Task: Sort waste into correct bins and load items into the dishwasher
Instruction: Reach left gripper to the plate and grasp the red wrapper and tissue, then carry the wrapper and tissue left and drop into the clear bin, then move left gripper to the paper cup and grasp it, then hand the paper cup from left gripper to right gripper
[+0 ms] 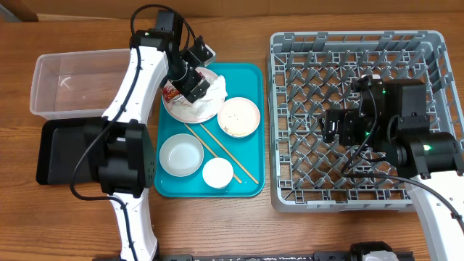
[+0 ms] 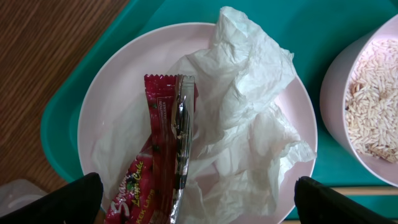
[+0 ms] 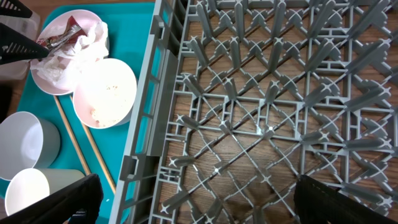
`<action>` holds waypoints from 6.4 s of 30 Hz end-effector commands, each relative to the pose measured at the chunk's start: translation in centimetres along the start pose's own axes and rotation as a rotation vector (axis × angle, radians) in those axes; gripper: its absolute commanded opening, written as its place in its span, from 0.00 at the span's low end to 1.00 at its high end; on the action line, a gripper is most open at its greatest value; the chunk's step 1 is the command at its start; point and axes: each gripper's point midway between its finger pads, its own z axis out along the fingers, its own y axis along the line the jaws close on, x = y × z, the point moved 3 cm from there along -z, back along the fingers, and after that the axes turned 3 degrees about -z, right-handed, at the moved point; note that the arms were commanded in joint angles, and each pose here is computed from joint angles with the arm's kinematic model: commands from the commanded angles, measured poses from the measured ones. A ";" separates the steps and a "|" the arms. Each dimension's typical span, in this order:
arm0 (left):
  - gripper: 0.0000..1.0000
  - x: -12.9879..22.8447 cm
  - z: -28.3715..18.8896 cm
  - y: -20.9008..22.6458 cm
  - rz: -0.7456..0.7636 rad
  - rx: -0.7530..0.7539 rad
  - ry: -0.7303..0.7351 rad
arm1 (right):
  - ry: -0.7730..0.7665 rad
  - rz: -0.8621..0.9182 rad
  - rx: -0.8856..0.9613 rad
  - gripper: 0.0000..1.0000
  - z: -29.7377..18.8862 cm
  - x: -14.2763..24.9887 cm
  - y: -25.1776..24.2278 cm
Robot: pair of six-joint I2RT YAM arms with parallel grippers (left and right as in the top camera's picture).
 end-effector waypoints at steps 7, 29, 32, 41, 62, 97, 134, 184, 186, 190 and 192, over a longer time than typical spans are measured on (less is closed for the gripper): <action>1.00 0.5 3.5 -1.3 0.021 0.087 0.044 | -0.019 -0.007 -0.008 1.00 -0.8 -0.4 0.3; 0.31 2.9 9.8 -2.7 0.003 0.116 0.149 | -0.013 -0.005 -0.007 1.00 -0.8 -0.3 0.3; 0.04 2.9 9.8 -2.7 -0.016 0.113 0.150 | -0.013 -0.005 -0.007 1.00 -0.8 -0.3 0.3; 0.04 -2.5 -0.7 -0.9 -0.260 0.032 0.077 | -0.010 -0.005 -0.008 1.00 -0.8 -0.3 0.3; 0.11 14.8 -12.1 13.8 -2.154 -0.366 0.055 | -0.014 -0.003 -0.009 1.00 -0.8 -0.3 0.3; 0.88 0.5 -22.6 0.6 -0.858 0.025 -0.233 | 0.022 0.007 -0.026 1.00 -0.8 0.4 0.5; 0.56 9.3 -1.6 -14.3 -0.936 -0.057 0.345 | 0.002 0.002 -0.058 1.00 -0.5 -0.1 0.9; 0.04 2.7 -15.2 -16.3 -0.598 1.090 -0.252 | -0.070 -0.066 -0.941 0.96 -1.0 -4.5 12.4; 0.04 2.3 -15.9 -16.3 -0.604 1.138 -0.286 | -0.078 -0.117 -1.016 0.94 -0.8 -4.8 13.7; 0.04 1.5 -17.3 -16.4 -0.602 1.230 -0.350 | -0.069 -0.203 -1.097 0.93 0.2 -4.6 16.4; 0.04 1.5 -17.3 -16.4 -0.603 1.231 -0.349 | -0.072 -0.232 -1.122 0.92 0.2 -4.5 17.6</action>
